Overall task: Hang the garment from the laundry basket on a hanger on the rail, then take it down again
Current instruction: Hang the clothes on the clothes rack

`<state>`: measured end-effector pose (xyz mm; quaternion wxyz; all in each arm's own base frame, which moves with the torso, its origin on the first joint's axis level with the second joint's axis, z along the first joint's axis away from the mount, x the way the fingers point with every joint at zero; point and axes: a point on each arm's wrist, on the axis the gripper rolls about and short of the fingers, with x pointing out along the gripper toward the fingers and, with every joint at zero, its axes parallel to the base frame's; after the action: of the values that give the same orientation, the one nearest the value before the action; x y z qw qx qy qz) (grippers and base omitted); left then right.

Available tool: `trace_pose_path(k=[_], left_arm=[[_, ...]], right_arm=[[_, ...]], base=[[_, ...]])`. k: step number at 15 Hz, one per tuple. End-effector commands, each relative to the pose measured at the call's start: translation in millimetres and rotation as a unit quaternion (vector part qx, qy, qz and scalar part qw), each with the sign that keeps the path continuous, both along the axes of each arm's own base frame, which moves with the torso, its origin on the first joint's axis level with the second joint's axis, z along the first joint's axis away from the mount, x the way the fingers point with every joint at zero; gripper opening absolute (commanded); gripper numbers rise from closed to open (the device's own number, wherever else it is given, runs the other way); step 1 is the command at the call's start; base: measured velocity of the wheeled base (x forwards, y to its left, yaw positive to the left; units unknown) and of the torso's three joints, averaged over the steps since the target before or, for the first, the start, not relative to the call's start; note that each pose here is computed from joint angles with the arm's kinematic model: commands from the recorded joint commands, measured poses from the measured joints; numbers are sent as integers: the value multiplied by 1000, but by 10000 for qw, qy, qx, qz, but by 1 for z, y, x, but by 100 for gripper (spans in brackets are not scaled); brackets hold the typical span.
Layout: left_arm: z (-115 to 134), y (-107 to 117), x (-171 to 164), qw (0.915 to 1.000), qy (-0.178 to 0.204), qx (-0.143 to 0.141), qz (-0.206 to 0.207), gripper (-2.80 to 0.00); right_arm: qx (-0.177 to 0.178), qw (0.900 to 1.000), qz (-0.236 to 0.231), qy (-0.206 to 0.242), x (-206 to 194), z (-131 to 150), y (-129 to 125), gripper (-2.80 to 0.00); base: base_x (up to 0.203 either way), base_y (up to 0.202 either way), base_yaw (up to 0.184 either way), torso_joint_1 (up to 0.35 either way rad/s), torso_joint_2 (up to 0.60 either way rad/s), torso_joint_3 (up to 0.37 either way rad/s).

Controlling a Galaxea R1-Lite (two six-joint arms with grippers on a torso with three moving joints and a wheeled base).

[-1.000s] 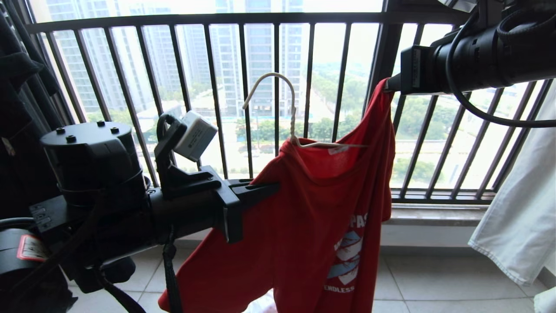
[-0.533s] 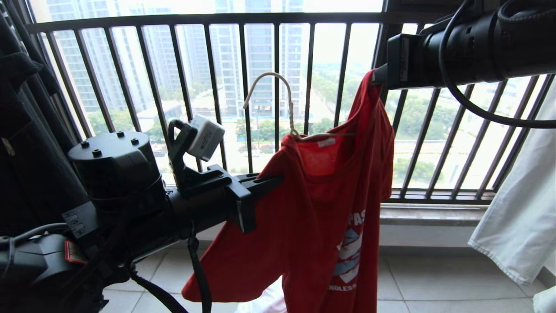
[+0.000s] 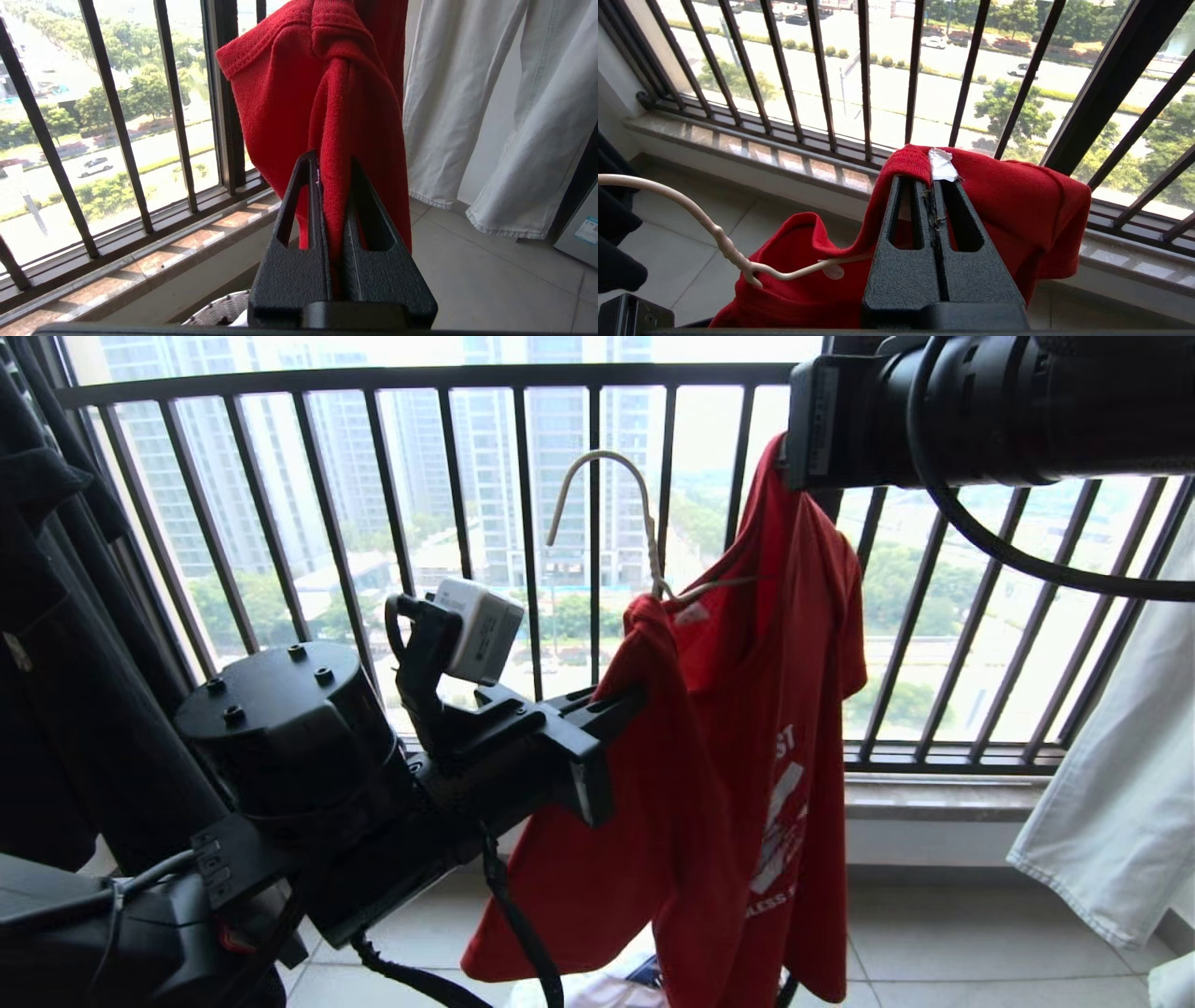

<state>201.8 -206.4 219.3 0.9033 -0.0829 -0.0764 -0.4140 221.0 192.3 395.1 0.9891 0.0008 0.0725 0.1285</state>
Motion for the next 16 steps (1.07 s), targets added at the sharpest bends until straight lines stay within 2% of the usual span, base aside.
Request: trace_pose_path(k=[1, 2, 6, 9, 11, 16], left_arm=[[-6, -11, 2, 9996, -130, 141, 214, -280], [-6, -15, 0, 9990, -207, 142, 360, -280], [-5, -22, -2, 9973, -520, -35, 508, -280], [-3, -34, -16, 9969, -579, -244, 476, -280], [-1, -38, -15, 9948, -725, -326, 639, -280], [13, -51, -9, 9871, -729, -751, 1214, -280]], right_arm=[[-171, 9993, -304, -98, 1, -7, 20, -280], [-232, 9987, -425, -174, 1, -9, 27, -280], [-327, 9960, -665, -494, -3, -6, 40, -280], [-321, 9963, -596, -521, -17, -5, 52, -280], [-372, 9951, -754, -513, -21, -9, 59, -280], [-201, 9934, -935, -634, -23, -4, 60, -280]], base=[[0, 0, 0, 0, 0, 0], [0, 0, 0, 0, 0, 0], [0, 0, 0, 0, 0, 0], [0, 0, 0, 0, 0, 0], [0, 0, 0, 0, 0, 0], [0, 0, 0, 0, 0, 0]])
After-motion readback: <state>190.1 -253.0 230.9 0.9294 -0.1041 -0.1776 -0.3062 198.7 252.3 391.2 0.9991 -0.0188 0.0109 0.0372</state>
